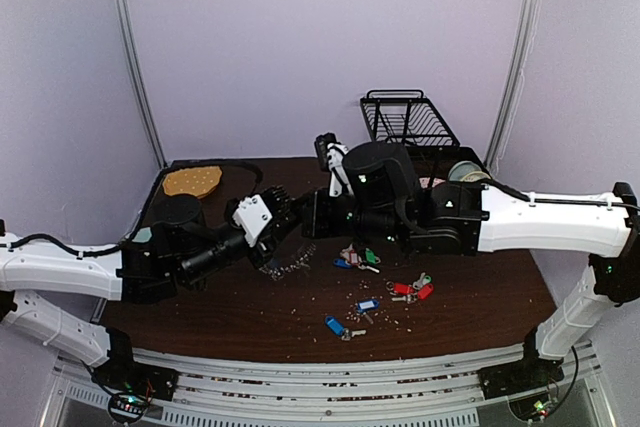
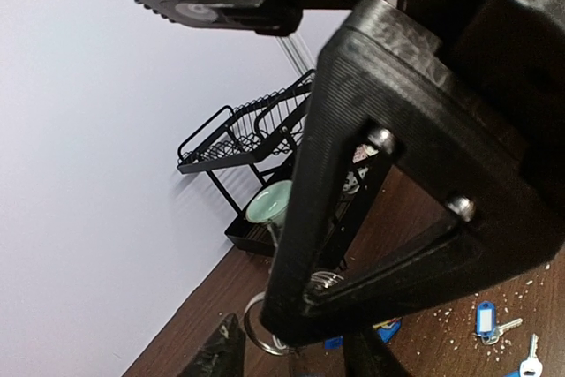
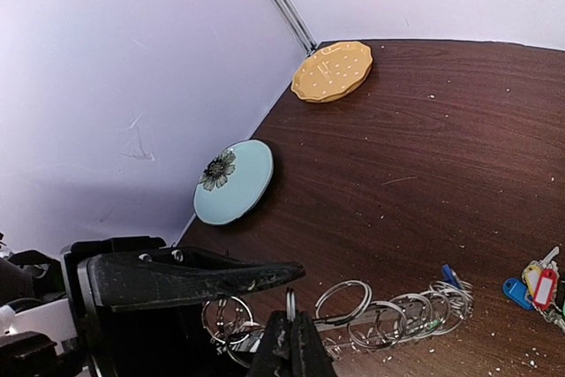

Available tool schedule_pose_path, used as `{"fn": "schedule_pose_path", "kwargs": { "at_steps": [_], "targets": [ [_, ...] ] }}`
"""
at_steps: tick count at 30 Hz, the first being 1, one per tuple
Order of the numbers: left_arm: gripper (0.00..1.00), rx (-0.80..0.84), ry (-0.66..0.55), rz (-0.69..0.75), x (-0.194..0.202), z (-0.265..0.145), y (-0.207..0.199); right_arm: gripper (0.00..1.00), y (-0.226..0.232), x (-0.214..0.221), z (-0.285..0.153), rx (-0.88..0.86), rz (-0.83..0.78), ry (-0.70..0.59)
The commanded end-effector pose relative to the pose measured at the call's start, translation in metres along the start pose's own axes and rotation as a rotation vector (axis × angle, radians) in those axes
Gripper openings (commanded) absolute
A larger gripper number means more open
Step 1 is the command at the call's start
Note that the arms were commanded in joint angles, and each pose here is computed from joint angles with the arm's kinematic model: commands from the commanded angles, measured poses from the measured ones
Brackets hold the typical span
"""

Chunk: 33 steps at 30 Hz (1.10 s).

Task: Put the keys on the keyring
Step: Pass from the right arm to the left

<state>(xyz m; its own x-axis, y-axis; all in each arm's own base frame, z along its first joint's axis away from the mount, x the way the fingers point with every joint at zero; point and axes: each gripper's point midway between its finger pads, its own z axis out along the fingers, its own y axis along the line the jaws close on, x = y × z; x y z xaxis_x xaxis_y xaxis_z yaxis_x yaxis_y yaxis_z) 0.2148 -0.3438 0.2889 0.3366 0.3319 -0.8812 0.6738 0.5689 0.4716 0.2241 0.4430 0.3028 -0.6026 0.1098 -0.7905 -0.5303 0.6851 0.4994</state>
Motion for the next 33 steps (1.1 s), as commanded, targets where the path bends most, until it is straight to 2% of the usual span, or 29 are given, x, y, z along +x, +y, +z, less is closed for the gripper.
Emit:
{"fn": "schedule_pose_path", "kwargs": {
  "at_steps": [1,6,8,10,12,14,16,21,26,31,33],
  "targets": [
    [0.40,-0.028,-0.030,0.013,-0.009,0.003,0.005,0.00,0.021,-0.020,-0.008,-0.061,0.019,-0.046],
    [0.31,-0.028,-0.033,0.020,-0.011,0.004,0.005,0.00,0.020,-0.021,-0.009,-0.057,0.016,-0.053],
    [0.30,-0.031,-0.046,0.016,-0.013,0.002,0.006,0.00,0.019,-0.020,-0.008,-0.057,0.018,-0.050],
    [0.31,-0.029,-0.056,0.019,-0.015,0.001,0.006,0.00,0.019,-0.019,-0.008,-0.058,0.018,-0.048],
    [0.37,-0.027,-0.065,0.017,-0.017,0.000,0.007,0.00,0.018,-0.018,-0.007,-0.054,0.020,-0.047],
    [0.39,-0.021,-0.077,0.017,-0.019,-0.001,0.006,0.00,0.017,-0.018,-0.007,-0.052,0.019,-0.050],
    [0.35,-0.021,-0.084,0.015,-0.020,-0.001,0.006,0.00,0.017,-0.018,-0.007,-0.053,0.020,-0.051],
    [0.20,-0.011,-0.095,0.016,-0.023,-0.002,0.005,0.00,0.017,-0.018,-0.007,-0.053,0.019,-0.049],
    [0.16,-0.006,-0.086,0.018,-0.019,-0.004,0.003,0.00,0.017,-0.021,-0.010,-0.053,0.020,-0.056],
    [0.00,-0.005,-0.084,0.017,-0.017,-0.006,0.003,0.00,0.015,-0.019,-0.010,-0.046,0.015,-0.051],
    [0.00,0.005,-0.082,0.022,-0.017,-0.005,0.001,0.00,0.016,-0.019,-0.011,-0.047,0.014,-0.052]
  ]
}}
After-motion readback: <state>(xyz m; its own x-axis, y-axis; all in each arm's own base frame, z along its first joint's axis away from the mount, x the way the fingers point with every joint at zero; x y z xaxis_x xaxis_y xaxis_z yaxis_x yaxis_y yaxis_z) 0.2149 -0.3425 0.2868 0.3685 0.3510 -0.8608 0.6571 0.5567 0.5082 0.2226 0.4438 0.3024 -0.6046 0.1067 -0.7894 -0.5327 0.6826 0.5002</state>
